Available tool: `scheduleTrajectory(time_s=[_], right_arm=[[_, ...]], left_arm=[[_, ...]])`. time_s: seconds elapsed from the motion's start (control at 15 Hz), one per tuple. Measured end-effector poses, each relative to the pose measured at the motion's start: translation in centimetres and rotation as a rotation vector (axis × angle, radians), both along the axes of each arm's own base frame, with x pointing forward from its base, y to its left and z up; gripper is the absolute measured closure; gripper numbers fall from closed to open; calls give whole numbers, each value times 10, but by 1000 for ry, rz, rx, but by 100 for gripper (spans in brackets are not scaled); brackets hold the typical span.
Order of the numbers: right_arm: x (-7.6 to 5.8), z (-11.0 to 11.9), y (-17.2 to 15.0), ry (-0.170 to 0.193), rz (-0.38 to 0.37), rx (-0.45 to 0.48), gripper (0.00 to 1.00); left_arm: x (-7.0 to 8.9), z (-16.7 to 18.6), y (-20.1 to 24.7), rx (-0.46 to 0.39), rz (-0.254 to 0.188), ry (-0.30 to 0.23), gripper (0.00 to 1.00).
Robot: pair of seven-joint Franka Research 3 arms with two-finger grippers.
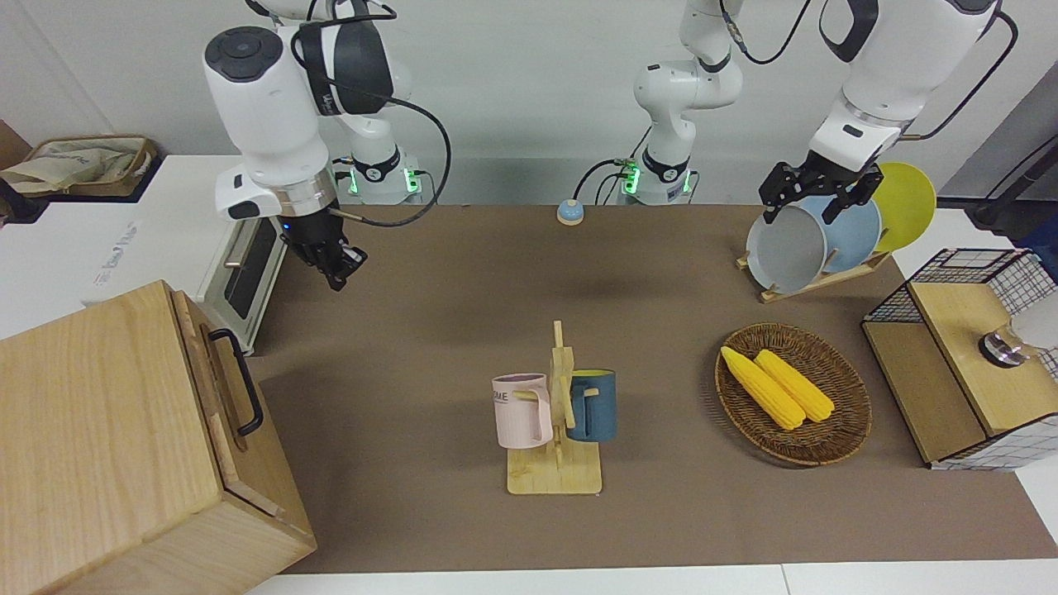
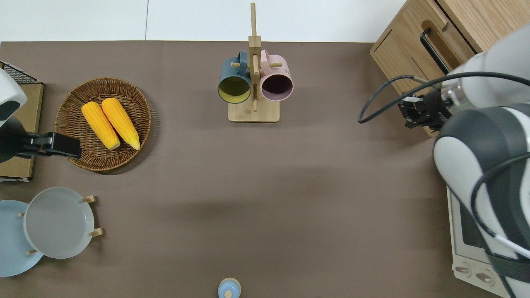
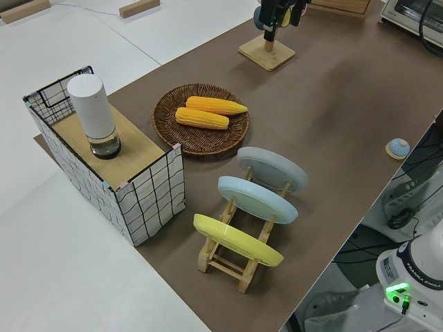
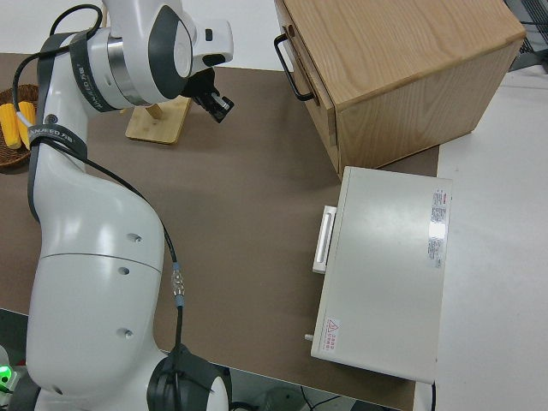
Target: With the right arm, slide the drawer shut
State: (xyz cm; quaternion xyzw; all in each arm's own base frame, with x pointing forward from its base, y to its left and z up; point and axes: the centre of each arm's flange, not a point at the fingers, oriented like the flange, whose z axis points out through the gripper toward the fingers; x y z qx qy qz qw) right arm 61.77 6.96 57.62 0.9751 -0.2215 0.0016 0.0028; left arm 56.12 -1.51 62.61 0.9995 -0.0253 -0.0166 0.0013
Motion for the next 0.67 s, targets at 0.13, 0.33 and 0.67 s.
scheduleTrajectory(time_s=[0.13,0.33,0.67], right_arm=[[-11,7,-27,37,86,20,99],[-24,16,-51,67,195,26,99],[-33,25,-69,75,333,34,99]], left_arm=[[0,0,0,0,0,0,0],[0,0,0,0,0,0,0],[0,0,0,0,0,0,0]])
